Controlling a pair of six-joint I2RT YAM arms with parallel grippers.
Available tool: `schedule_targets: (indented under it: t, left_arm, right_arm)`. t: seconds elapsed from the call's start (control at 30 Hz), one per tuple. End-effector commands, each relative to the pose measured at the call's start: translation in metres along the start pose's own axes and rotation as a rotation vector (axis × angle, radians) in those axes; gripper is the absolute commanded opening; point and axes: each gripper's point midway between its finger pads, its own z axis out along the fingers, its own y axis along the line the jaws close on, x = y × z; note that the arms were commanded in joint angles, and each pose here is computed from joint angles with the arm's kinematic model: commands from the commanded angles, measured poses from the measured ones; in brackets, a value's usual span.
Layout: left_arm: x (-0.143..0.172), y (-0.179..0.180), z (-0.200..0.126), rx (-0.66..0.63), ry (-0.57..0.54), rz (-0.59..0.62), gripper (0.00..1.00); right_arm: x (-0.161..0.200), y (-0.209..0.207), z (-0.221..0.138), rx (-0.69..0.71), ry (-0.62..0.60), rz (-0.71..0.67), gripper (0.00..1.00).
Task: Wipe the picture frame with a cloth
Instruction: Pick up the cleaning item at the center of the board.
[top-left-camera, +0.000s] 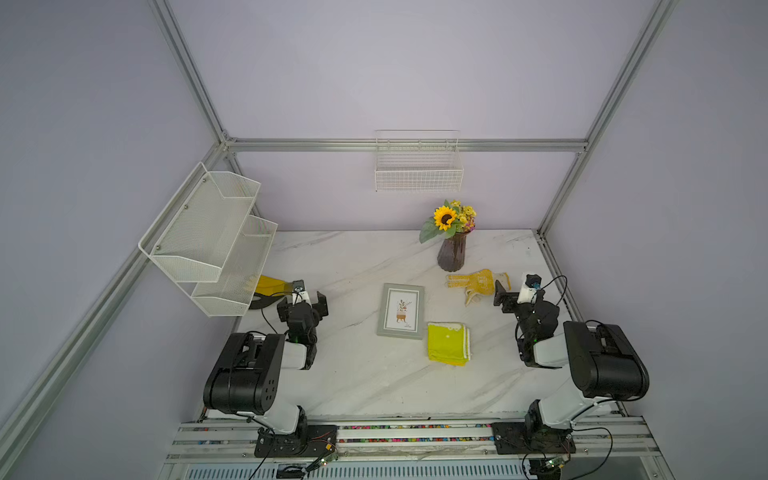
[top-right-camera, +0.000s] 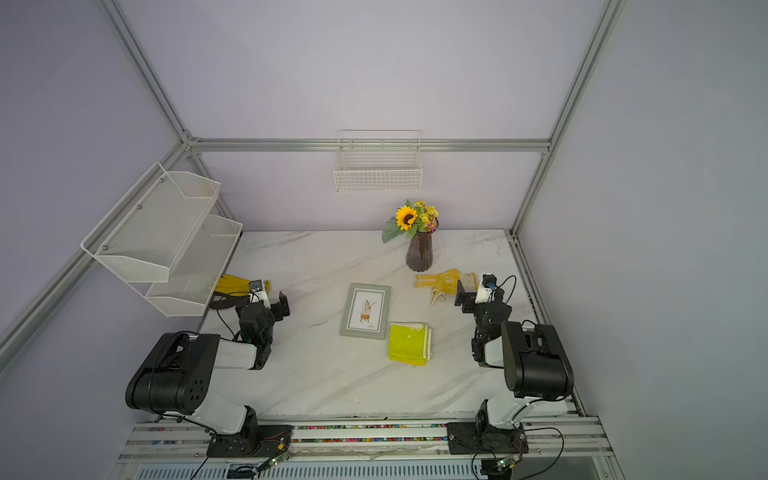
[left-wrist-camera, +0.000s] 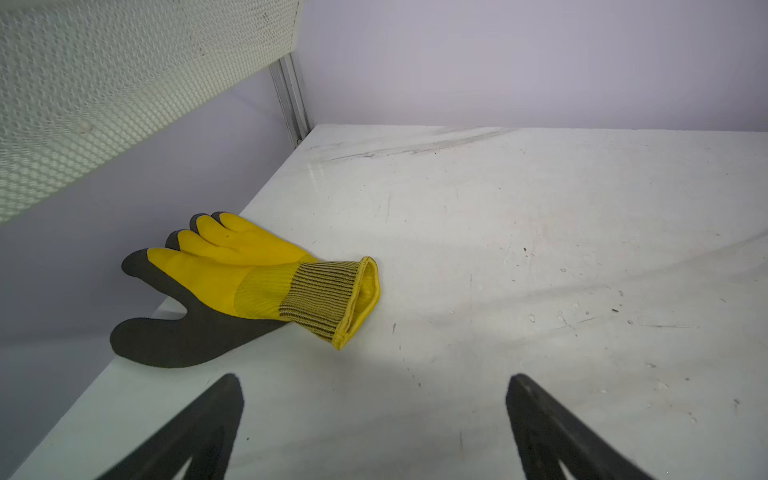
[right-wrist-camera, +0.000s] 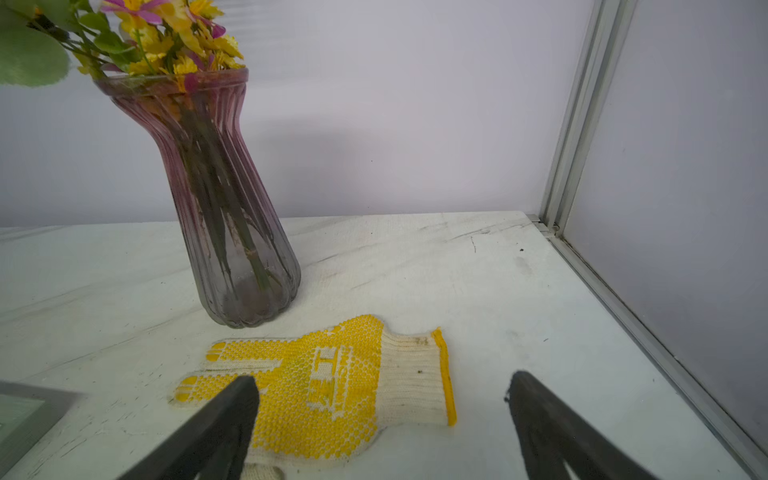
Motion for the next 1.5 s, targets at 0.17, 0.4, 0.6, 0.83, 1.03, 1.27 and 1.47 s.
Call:
schedule_targets:
  t: [0.17, 0.4, 0.6, 0.83, 1.03, 1.27, 1.47]
  left_arm:
    - [-0.021, -0.005, 0.002, 0.013, -0.067, -0.01, 1.0]
    - [-0.021, -0.005, 0.002, 0.015, -0.067, -0.01, 1.0]
    - [-0.02, -0.005, 0.003, 0.013, -0.065, -0.01, 1.0]
    - [-0.02, -0.005, 0.002, 0.015, -0.065, -0.009, 1.0]
    - [-0.02, -0.005, 0.003, 0.013, -0.064, -0.009, 1.0]
    - [-0.018, -0.005, 0.007, 0.055, -0.039, -0.023, 1.0]
    - [-0.021, -0.005, 0.006, 0.058, -0.051, -0.02, 0.79]
  right_arm:
    - [-0.01, 0.001, 0.003, -0.008, -0.037, 0.001, 0.97]
    - [-0.009, 0.001, 0.003, -0.009, -0.037, 0.002, 0.97]
    - [-0.01, 0.001, 0.003, -0.008, -0.037, 0.004, 0.97]
    - [-0.008, 0.001, 0.003, -0.009, -0.033, 0.005, 0.97]
    - [-0.008, 0.001, 0.004, -0.01, -0.031, 0.006, 0.97]
    - [-0.007, -0.005, 0.006, 0.021, -0.024, 0.018, 0.97]
    - [-0.01, -0.021, 0.005, 0.136, -0.033, 0.041, 0.85]
